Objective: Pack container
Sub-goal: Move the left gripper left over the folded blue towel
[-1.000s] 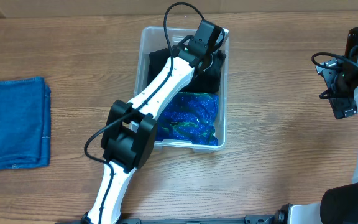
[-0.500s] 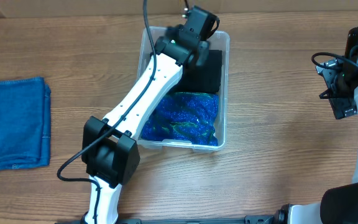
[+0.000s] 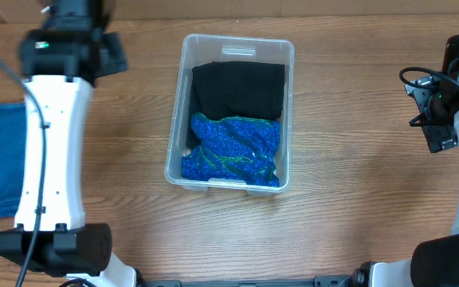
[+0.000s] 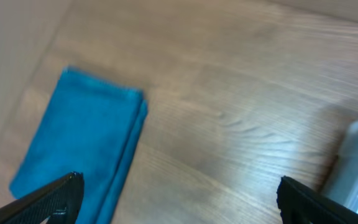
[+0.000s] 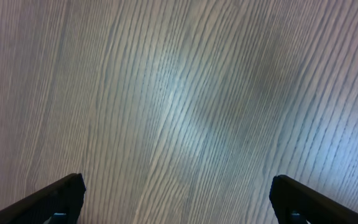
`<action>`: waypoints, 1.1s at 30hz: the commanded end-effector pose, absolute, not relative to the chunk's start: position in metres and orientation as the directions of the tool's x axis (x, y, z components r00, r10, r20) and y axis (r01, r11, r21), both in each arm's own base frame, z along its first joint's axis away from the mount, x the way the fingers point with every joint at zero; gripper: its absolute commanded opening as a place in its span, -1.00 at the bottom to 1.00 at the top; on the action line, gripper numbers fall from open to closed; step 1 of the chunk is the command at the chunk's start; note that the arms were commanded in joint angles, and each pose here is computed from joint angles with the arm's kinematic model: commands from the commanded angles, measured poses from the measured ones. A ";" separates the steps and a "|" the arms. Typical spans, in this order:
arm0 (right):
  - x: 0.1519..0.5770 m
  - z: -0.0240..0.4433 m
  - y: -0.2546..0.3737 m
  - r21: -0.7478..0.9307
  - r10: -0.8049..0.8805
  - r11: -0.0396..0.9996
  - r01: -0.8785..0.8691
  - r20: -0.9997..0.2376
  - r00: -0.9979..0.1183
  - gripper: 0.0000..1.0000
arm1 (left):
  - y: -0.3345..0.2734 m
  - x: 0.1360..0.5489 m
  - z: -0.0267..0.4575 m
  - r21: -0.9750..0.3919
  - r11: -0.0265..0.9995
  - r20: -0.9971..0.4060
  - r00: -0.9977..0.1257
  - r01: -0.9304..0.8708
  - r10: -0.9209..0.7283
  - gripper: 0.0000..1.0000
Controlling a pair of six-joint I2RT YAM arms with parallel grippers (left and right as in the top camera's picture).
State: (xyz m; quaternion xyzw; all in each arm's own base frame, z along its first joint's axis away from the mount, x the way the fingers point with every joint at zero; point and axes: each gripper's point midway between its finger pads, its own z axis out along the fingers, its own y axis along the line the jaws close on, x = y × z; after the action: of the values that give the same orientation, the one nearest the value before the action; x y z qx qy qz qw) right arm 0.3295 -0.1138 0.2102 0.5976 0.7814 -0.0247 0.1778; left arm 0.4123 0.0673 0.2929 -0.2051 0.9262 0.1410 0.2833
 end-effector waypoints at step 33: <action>0.330 0.212 -0.115 0.180 0.926 0.278 0.944 -0.312 -0.213 1.00 | 0.288 0.325 0.093 0.333 0.448 -0.138 -0.513 -0.830 -0.847 -0.92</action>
State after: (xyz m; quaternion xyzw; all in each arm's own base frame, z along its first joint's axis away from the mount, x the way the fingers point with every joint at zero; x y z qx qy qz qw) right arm 0.3296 -0.1139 0.2104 0.5976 0.7814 -0.0246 0.1781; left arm 0.3257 0.2850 0.1151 -0.5077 0.8438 0.1738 0.0029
